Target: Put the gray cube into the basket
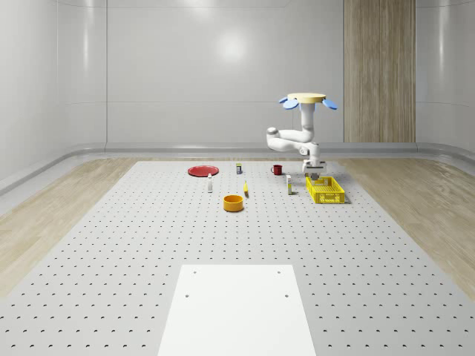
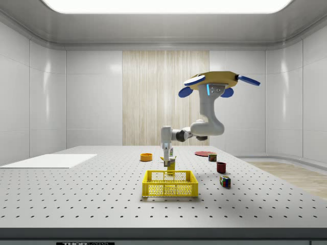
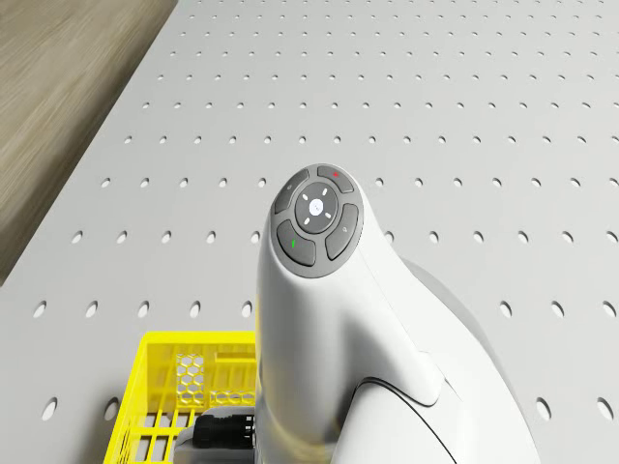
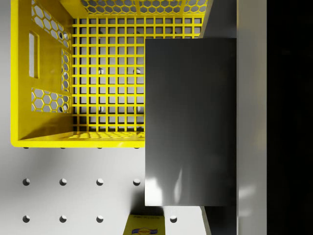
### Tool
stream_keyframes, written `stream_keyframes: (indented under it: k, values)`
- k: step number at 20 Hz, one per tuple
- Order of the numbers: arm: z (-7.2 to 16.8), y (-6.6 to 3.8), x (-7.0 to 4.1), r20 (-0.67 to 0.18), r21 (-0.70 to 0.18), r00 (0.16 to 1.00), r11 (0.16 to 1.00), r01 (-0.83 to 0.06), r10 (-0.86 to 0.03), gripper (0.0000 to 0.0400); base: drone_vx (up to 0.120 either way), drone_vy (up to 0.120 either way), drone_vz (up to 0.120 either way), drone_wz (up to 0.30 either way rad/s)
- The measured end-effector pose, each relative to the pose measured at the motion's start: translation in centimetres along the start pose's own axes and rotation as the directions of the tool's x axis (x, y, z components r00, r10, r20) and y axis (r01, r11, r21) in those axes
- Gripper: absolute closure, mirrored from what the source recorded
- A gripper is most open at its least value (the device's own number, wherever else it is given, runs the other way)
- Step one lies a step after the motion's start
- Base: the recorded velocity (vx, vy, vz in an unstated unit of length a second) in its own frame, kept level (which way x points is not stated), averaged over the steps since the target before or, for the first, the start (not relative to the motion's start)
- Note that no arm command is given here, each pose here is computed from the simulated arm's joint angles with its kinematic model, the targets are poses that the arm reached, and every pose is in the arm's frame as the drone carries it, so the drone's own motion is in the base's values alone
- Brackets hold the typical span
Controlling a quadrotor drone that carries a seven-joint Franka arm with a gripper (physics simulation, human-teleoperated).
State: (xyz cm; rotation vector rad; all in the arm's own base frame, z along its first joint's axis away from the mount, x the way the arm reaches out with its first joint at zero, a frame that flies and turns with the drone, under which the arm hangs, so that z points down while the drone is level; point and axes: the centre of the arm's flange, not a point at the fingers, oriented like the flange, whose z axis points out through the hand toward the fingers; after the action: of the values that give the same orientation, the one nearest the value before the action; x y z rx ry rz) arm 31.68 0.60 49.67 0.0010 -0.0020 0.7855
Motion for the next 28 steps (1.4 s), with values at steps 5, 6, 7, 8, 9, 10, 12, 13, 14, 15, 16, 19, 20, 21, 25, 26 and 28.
stream_keyframes:
  k: [5, 6, 7, 8, 9, 10, 12, 13, 14, 15, 16, 19, 20, 21, 25, 26, 28]
  values:
    - [0.0, 0.0, 0.0, 0.0, 0.0, 1.0, 1.0, 0.0, 0.0, 0.015, 0.0, 0.12, -0.104, 0.0]
    - [0.0, 0.0, 0.0, 0.0, 0.0, 1.0, 1.0, 0.0, 0.0, 0.015, 0.0, 0.12, 0.0, 0.0]
    - [0.0, 0.0, 0.0, 0.0, 0.0, 1.0, 1.0, 0.0, 0.0, 0.015, 0.0, 0.12, 0.0, 0.0]
    - [0.0, 0.0, 0.0, 0.0, 0.0, 1.0, 1.0, 0.0, 0.0, 0.015, 0.0, 0.12, 0.0, 0.0]
    - [0.0, 0.0, 0.0, 0.0, 0.0, 1.0, 1.0, 0.0, 0.0, 0.015, 0.0, 0.12, 0.0, 0.0]
    - [0.0, 0.0, 0.0, 0.0, 0.0, 1.0, 1.0, 0.0, 0.0, 0.015, 0.0, 0.12, 0.0, 0.0]
    - [0.1, 0.0, 0.0, 0.0, 0.0, 1.0, 1.0, 0.0, 0.0, 0.015, 0.0, 0.12, 0.0, 0.0]
    - [0.2, 0.0, 0.0, 0.0, 0.0, 1.0, 1.0, 0.0, 0.0, 0.015, 0.0, 0.0, 0.0, 0.0]
    - [0.5, 0.0, 0.0, 0.0, 0.0, 1.0, 1.0, 0.0, 0.0, 0.015, 0.0, 0.0, 0.0, 0.0]
    - [0.8, 0.0, 0.0, 0.0, 0.0, 1.0, 1.0, 0.0, 0.0, 0.015, 0.0, 0.0, 0.0, 0.0]
    - [1.1, 0.0, 0.0, 0.0, 0.0, 1.0, 1.0, 0.0, 0.0, 0.015, 0.0, 0.0, 0.0, 0.0]
    - [2.4, 0.0, 0.0, 0.0, 0.0, 1.0, 1.0, 0.0, 0.0, 0.015, 0.0, 0.0, 0.0, 0.0]
    - [2.8, 0.0, 0.0, 0.0, 0.0, 1.0, 1.0, 0.0, 0.0, 0.015, 0.0, 0.0, 0.0, 0.0]
    - [3.3, 0.0, 0.0, 0.0, 0.0, 1.0, 1.0, 0.0, 0.0, 0.015, 0.0, 0.0, 0.0, 0.0]
    - [5.0, 0.0, 0.0, 0.0, 0.0, 1.0, 1.0, 0.0, 0.0, 0.015, 0.0, 0.0, 0.0, 0.0]
    - [5.3, 0.0, 0.0, 0.0, 0.0, 1.0, 1.0, 0.0, 0.0, 0.015, 0.0, 0.0, 0.0, 0.0]
    - [5.8, 0.0, 0.0, 0.0, 0.0, 1.0, 1.0, 0.0, 0.0, 0.015, 0.0, 0.0, 0.0, 0.0]
